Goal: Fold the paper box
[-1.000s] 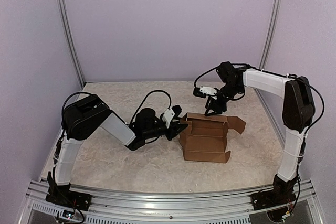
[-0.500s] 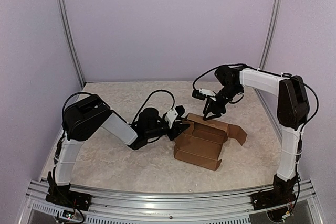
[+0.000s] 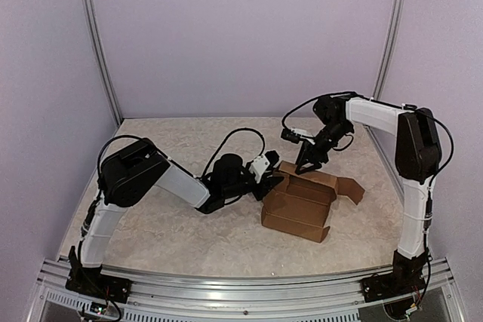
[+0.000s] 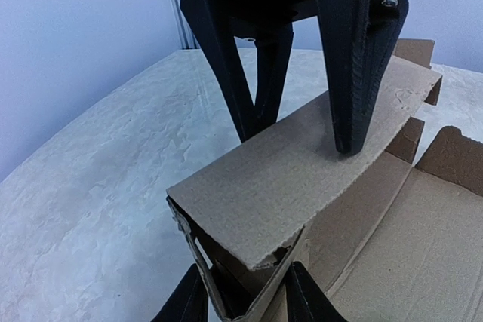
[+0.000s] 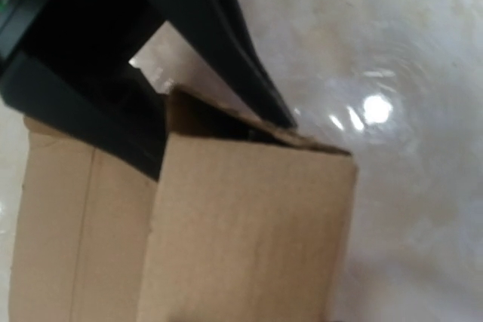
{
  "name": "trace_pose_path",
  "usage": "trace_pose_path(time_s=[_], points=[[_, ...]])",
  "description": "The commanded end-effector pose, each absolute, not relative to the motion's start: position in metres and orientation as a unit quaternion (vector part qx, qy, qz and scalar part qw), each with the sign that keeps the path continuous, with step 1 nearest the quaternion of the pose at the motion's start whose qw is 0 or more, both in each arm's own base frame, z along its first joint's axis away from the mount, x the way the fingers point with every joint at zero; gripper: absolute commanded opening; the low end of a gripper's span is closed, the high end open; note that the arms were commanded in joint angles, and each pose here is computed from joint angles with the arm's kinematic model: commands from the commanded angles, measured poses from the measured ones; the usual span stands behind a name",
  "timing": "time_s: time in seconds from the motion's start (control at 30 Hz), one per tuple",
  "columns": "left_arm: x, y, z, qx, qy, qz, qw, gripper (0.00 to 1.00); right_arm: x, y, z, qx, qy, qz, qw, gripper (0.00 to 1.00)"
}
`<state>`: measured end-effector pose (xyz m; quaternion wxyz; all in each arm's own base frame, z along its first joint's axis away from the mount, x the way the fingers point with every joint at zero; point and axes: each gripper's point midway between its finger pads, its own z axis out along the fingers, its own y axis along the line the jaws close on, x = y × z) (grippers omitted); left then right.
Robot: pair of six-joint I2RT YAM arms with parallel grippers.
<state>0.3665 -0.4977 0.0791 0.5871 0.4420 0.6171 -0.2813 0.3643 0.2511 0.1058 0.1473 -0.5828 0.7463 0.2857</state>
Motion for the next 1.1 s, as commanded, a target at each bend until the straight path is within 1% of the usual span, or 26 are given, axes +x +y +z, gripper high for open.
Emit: trace_pose_path(time_s=[0.0,0.07,0.2,0.37,0.43,0.57,0.7,0.83,0.97,1.07], points=[[0.379,-0.508,0.087,0.436,0.621,-0.264,0.595,0.34,0.342,0.256,0.089,-0.574,0.749,0.317,0.096,0.45],[0.378,-0.509,0.090,0.434,0.627,-0.269,0.588,0.35,0.343,0.255,0.090,-0.572,0.750,0.317,0.098,0.45],[0.377,-0.516,0.099,0.448,0.647,-0.277,0.552,0.36,0.348,0.252,0.092,-0.563,0.753,0.327,0.099,0.46],[0.373,-0.524,0.107,0.475,0.662,-0.280,0.507,0.41,0.352,0.249,0.093,-0.554,0.756,0.334,0.101,0.46],[0.370,-0.520,0.103,0.493,0.668,-0.266,0.490,0.46,0.355,0.249,0.094,-0.552,0.758,0.332,0.104,0.46],[0.370,-0.512,0.096,0.512,0.675,-0.248,0.470,0.47,0.356,0.248,0.093,-0.551,0.760,0.329,0.105,0.46],[0.372,-0.504,0.091,0.504,0.685,-0.251,0.462,0.47,0.357,0.248,0.093,-0.550,0.762,0.326,0.106,0.46],[0.366,-0.499,0.084,0.506,0.678,-0.268,0.461,0.47,0.356,0.247,0.094,-0.549,0.763,0.325,0.106,0.46],[0.368,-0.498,0.084,0.499,0.664,-0.270,0.486,0.45,0.356,0.247,0.092,-0.546,0.766,0.323,0.105,0.46],[0.373,-0.497,0.084,0.485,0.660,-0.267,0.508,0.41,0.356,0.247,0.091,-0.543,0.768,0.322,0.105,0.46]])
